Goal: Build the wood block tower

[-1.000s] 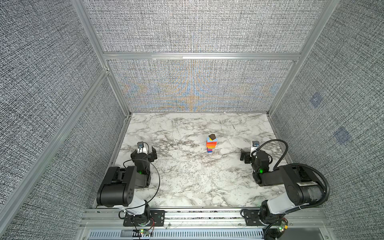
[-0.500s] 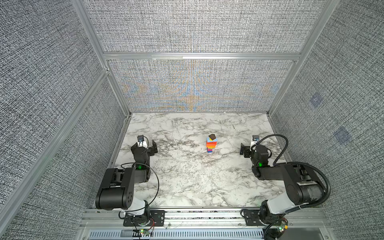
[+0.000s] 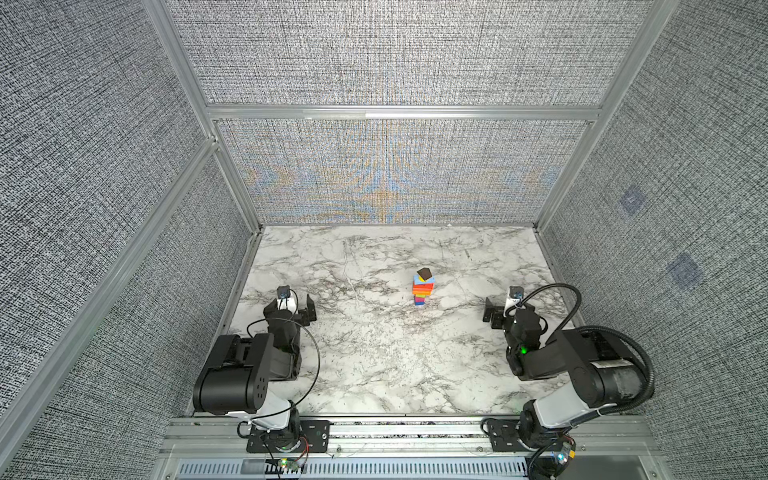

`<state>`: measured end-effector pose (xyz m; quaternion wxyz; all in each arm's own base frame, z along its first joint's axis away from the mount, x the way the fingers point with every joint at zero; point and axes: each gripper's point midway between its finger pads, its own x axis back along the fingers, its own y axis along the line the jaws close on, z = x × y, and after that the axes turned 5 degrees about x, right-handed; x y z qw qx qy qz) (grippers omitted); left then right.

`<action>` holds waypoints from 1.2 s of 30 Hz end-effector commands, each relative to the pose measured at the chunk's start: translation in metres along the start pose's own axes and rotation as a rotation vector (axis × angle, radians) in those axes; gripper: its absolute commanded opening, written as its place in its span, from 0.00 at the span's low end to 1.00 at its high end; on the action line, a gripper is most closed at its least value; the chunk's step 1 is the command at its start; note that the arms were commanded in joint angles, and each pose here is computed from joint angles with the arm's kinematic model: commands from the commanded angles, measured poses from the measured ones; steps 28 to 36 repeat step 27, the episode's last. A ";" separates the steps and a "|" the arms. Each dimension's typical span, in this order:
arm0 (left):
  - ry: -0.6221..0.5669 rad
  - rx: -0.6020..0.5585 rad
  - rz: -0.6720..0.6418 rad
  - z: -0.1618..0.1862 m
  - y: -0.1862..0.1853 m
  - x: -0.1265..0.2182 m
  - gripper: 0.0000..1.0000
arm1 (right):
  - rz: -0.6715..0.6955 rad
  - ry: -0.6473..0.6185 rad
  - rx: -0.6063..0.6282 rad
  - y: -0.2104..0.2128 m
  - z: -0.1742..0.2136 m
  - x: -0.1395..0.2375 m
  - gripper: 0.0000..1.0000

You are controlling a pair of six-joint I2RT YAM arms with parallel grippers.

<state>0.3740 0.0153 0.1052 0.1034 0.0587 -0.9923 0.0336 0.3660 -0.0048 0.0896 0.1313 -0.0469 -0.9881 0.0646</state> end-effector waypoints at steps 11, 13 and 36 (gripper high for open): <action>0.056 -0.004 -0.009 0.000 0.000 -0.012 0.99 | -0.102 0.040 0.048 0.020 -0.011 -0.016 0.99; -0.021 0.007 -0.012 -0.003 0.004 0.005 0.99 | -0.053 -0.038 0.014 0.010 -0.011 0.000 0.99; 0.083 -0.004 -0.015 0.000 0.001 -0.015 0.99 | -0.140 0.073 0.068 0.028 -0.011 -0.022 0.99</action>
